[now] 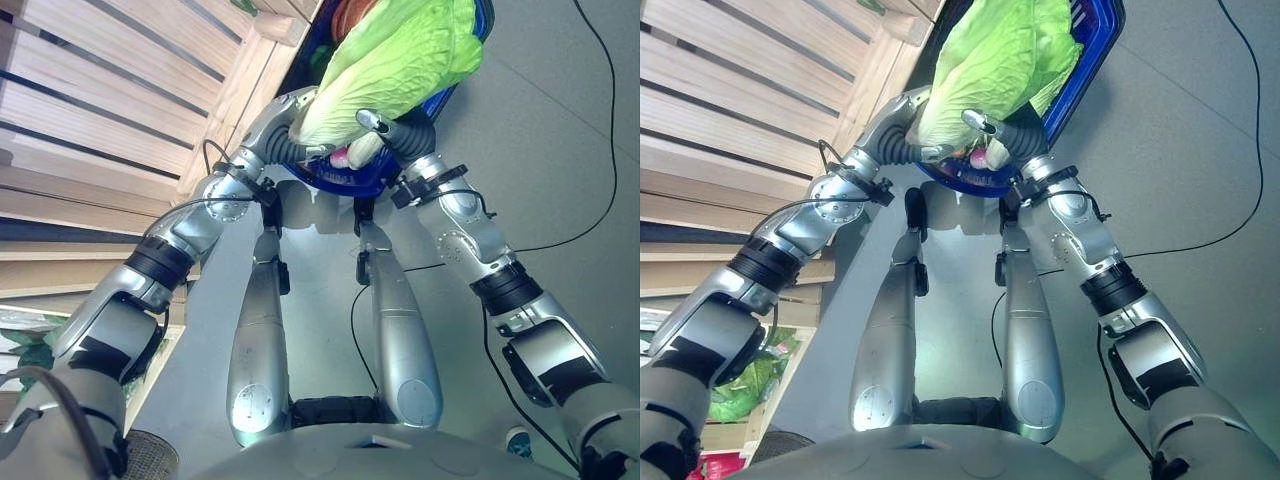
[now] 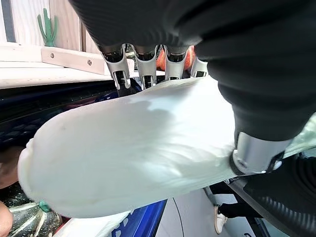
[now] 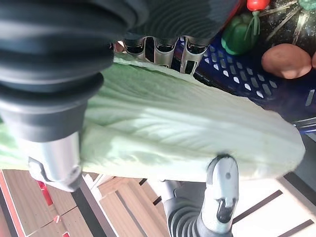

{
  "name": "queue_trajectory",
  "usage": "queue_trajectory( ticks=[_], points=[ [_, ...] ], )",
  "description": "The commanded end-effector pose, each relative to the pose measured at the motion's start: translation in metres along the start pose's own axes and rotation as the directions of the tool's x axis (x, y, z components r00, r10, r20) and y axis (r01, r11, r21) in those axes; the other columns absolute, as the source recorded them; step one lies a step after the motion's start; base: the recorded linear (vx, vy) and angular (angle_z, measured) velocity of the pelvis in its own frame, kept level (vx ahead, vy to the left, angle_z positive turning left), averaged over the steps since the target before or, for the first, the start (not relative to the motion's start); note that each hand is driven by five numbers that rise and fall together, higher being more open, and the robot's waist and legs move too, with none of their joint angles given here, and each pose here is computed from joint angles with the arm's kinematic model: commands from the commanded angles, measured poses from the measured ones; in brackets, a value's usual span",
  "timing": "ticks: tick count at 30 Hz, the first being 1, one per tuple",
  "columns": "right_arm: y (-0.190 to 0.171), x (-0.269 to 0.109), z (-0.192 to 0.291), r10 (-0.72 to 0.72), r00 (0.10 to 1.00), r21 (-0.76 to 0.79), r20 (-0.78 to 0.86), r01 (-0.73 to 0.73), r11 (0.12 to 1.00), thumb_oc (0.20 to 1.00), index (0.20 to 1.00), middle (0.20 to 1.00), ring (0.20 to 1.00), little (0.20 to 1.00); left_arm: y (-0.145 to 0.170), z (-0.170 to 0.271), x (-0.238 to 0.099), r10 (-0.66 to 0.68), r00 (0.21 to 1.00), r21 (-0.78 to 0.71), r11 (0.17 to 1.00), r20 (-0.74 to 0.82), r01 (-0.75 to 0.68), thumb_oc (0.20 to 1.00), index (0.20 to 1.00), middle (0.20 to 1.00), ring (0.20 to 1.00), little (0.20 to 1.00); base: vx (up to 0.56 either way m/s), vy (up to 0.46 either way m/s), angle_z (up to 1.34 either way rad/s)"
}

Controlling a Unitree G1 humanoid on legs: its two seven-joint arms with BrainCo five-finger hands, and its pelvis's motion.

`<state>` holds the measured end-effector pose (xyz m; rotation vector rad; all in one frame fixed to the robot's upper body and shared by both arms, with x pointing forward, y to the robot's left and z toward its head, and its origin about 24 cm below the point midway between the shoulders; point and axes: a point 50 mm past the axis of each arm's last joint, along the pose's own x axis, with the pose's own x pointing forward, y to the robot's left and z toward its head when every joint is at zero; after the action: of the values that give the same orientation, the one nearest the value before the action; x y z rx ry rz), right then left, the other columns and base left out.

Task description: Pick up fruits and vegetables into the basket

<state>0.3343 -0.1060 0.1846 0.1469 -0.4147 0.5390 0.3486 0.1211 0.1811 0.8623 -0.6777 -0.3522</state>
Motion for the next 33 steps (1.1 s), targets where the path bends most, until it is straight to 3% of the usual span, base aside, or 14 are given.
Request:
queue_trajectory(
  ticks=[1, 2, 3, 4, 5, 15, 20, 22, 27, 33],
  points=[
    [0.039, 0.008, 0.033, 0.178, 0.963, 0.026, 0.201, -0.187, 0.982, 0.200, 0.200, 0.200, 0.200, 0.200, -0.009, 0.033, 0.007, -0.011, 0.987, -0.037, 0.999, 0.161, 0.017, 0.200, 0.200, 0.200, 0.200, 0.200, 0.01, -0.007, 0.06],
    [0.039, 0.007, 0.033, 0.177, 0.963, 0.032, 0.203, -0.187, 0.982, 0.200, 0.200, 0.200, 0.200, 0.200, -0.009, 0.032, 0.007, 0.003, 0.988, -0.047, 0.999, 0.155, 0.004, 0.235, 0.235, 0.235, 0.235, 0.235, 0.01, -0.004, 0.06],
    [0.039, 0.007, 0.033, 0.177, 0.962, 0.032, 0.206, -0.188, 0.982, 0.200, 0.200, 0.200, 0.200, 0.200, -0.008, 0.032, 0.006, 0.011, 0.988, -0.050, 0.999, 0.154, -0.003, 0.457, 0.457, 0.457, 0.457, 0.457, 0.00, -0.003, 0.04],
    [0.039, 0.007, 0.034, 0.178, 0.961, 0.031, 0.210, -0.189, 0.982, 0.200, 0.200, 0.200, 0.200, 0.200, -0.007, 0.032, 0.007, 0.014, 0.988, -0.049, 0.999, 0.157, -0.006, 0.520, 0.520, 0.520, 0.520, 0.520, 0.00, 0.000, 0.00],
    [0.039, 0.007, 0.034, 0.178, 0.961, 0.032, 0.213, -0.189, 0.981, 0.200, 0.200, 0.200, 0.200, 0.200, -0.008, 0.033, 0.007, 0.018, 0.988, -0.055, 0.998, 0.156, -0.010, 1.000, 1.000, 1.000, 1.000, 1.000, 0.00, 0.000, 0.00],
    [0.040, 0.005, 0.034, 0.174, 0.959, 0.031, 0.225, -0.186, 0.982, 0.200, 0.200, 0.200, 0.200, 0.200, -0.008, 0.033, 0.005, 0.065, 0.988, -0.090, 0.995, 0.140, -0.052, 1.000, 1.000, 1.000, 1.000, 1.000, 0.00, 0.000, 0.00],
    [0.039, 0.004, 0.033, 0.160, 0.959, 0.029, 0.234, -0.172, 0.985, 0.200, 0.200, 0.200, 0.200, 0.200, -0.002, 0.024, 0.000, 0.229, 0.972, -0.230, 0.950, 0.057, -0.211, 1.000, 1.000, 1.000, 1.000, 1.000, 0.00, 0.000, 0.00],
    [0.038, 0.004, 0.032, 0.146, 0.959, 0.025, 0.241, -0.157, 0.987, 0.200, 0.200, 0.200, 0.200, 0.200, 0.005, 0.014, -0.005, 0.364, 0.931, -0.282, 0.891, -0.025, -0.356, 1.000, 1.000, 1.000, 1.000, 1.000, 0.00, 0.000, 0.00],
    [0.033, 0.006, 0.033, 0.113, 0.962, 0.022, 0.250, -0.122, 0.992, 0.200, 0.200, 0.200, 0.200, 0.200, 0.022, -0.004, -0.014, 0.539, 0.827, -0.290, 0.775, -0.158, -0.561, 1.000, 1.000, 1.000, 1.000, 1.000, 0.00, 0.000, 0.00],
    [0.020, 0.005, 0.033, 0.033, 0.970, 0.012, 0.239, -0.037, 0.999, 0.200, 0.200, 0.200, 0.200, 0.200, 0.042, -0.028, -0.026, 0.658, 0.696, -0.222, 0.662, -0.285, -0.716, 1.000, 1.000, 1.000, 1.000, 1.000, 0.00, 0.000, 0.00]
  ],
)
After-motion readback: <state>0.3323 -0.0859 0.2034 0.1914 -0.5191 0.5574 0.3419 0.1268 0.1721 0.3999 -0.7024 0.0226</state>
